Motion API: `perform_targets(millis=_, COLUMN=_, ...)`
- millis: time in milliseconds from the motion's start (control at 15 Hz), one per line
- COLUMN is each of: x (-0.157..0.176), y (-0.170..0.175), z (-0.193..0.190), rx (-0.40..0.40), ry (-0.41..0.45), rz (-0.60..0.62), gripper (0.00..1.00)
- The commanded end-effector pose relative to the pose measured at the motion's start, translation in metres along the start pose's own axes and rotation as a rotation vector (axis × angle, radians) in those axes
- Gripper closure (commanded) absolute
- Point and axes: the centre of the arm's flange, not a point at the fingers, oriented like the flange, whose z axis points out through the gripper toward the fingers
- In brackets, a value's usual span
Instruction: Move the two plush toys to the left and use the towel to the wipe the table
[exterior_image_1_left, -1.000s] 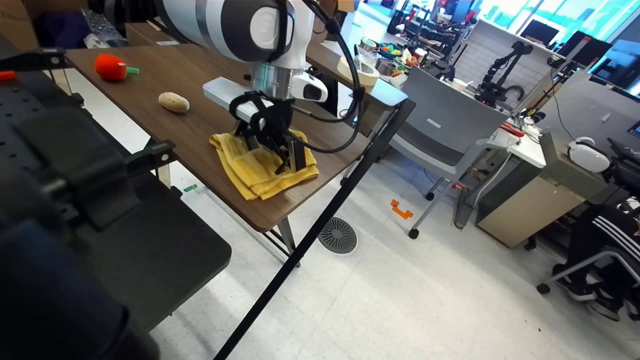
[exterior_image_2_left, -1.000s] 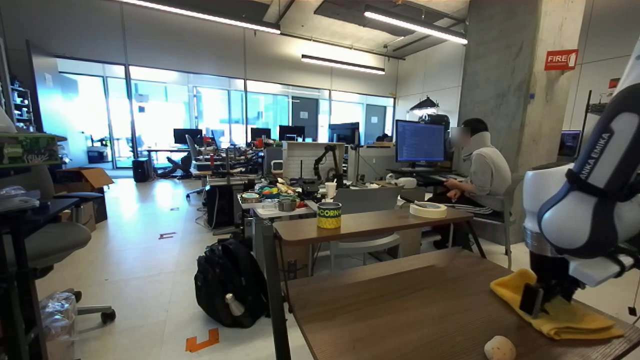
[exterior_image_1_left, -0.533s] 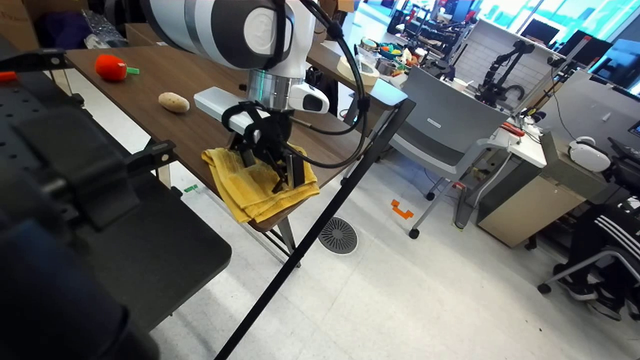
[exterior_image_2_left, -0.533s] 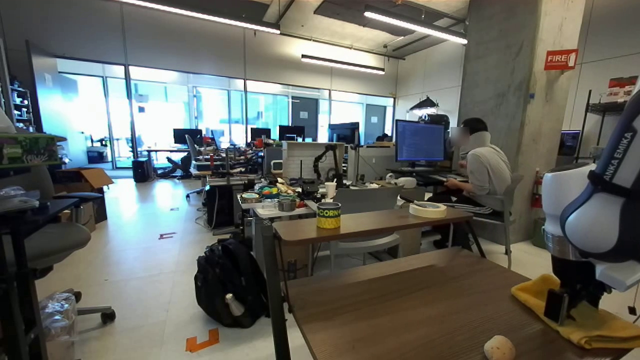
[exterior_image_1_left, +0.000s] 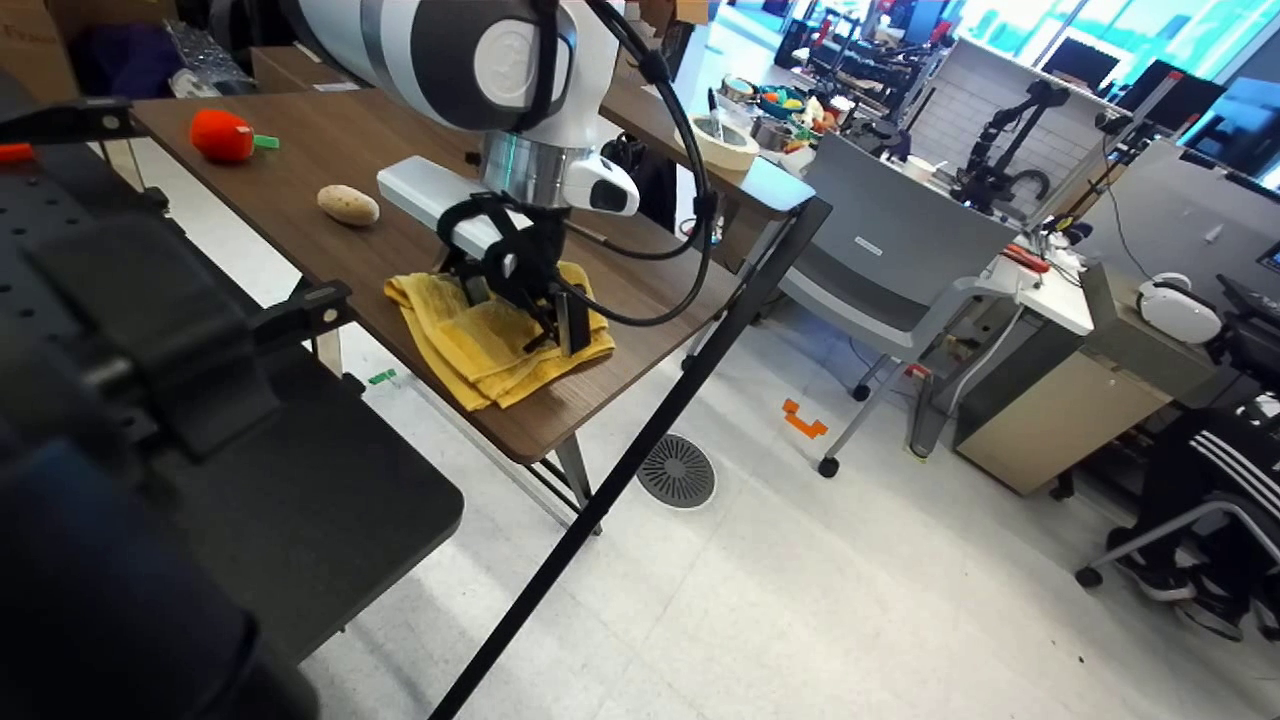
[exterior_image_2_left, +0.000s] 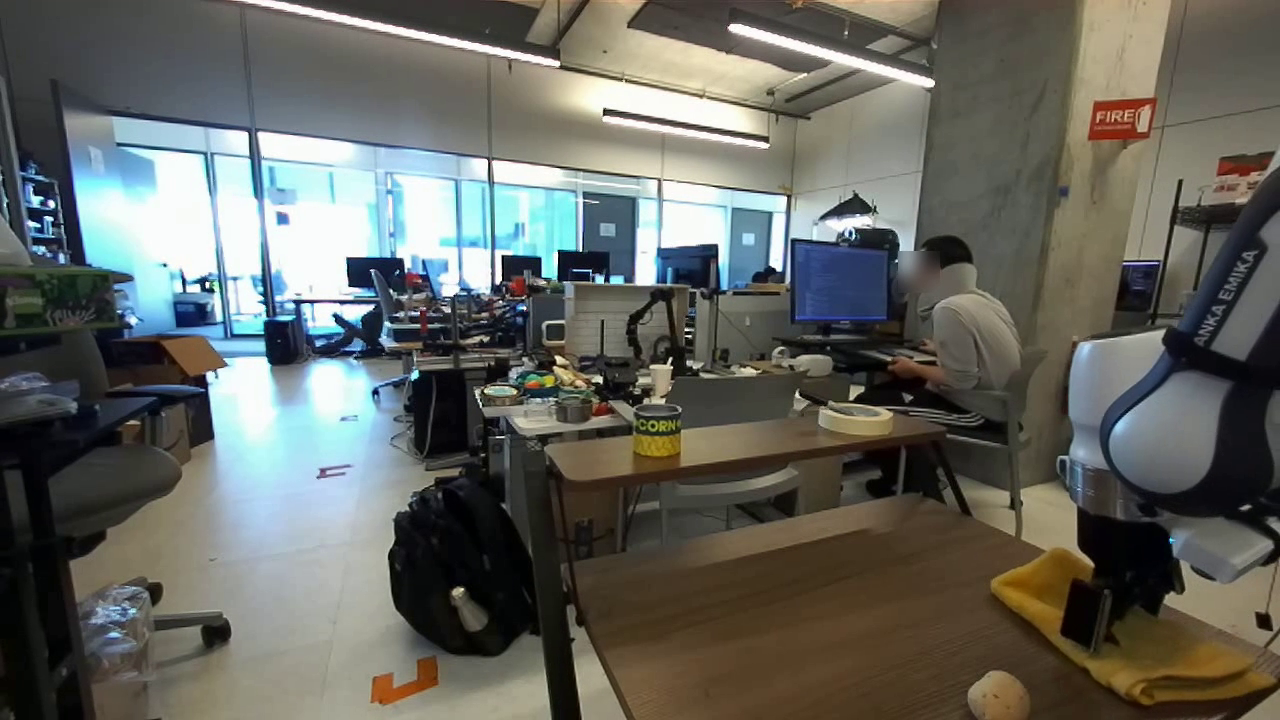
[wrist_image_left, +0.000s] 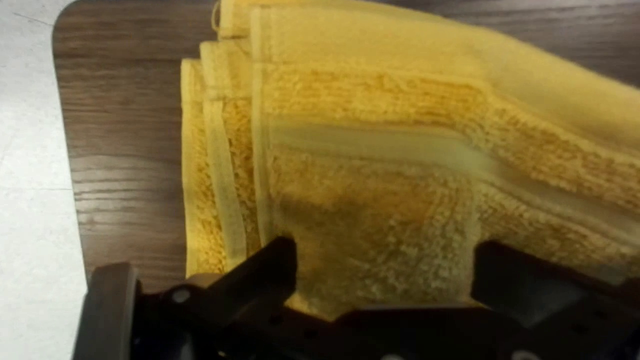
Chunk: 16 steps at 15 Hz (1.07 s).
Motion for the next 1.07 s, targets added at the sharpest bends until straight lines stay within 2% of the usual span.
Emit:
perform_targets(millis=0, x=0.027, y=0.017, z=0.014, rx=0.024, ry=0.035, rz=0.092, gripper=0.00)
perform_targets(millis=200, x=0.066, y=0.084, z=0.017, rx=0.029, ry=0.035, rz=0.287, gripper=0.00)
perform_targets(millis=400, x=0.080, y=0.121, z=0.023, rx=0.052, ry=0.013, rz=0.398, gripper=0.00)
perform_targets(millis=533, x=0.086, y=0.115, z=0.026, rx=0.052, ry=0.007, rz=0.393, gripper=0.00)
perform_targets(millis=733, x=0.087, y=0.074, z=0.018, rx=0.038, ry=0.035, rz=0.327, gripper=0.00)
perform_targets(millis=867, x=0.077, y=0.043, z=0.009, rx=0.021, ry=0.070, rz=0.257, gripper=0.00)
perform_targets(millis=1000, x=0.063, y=0.030, z=0.000, rx=-0.029, ry=0.112, rz=0.199, gripper=0.00)
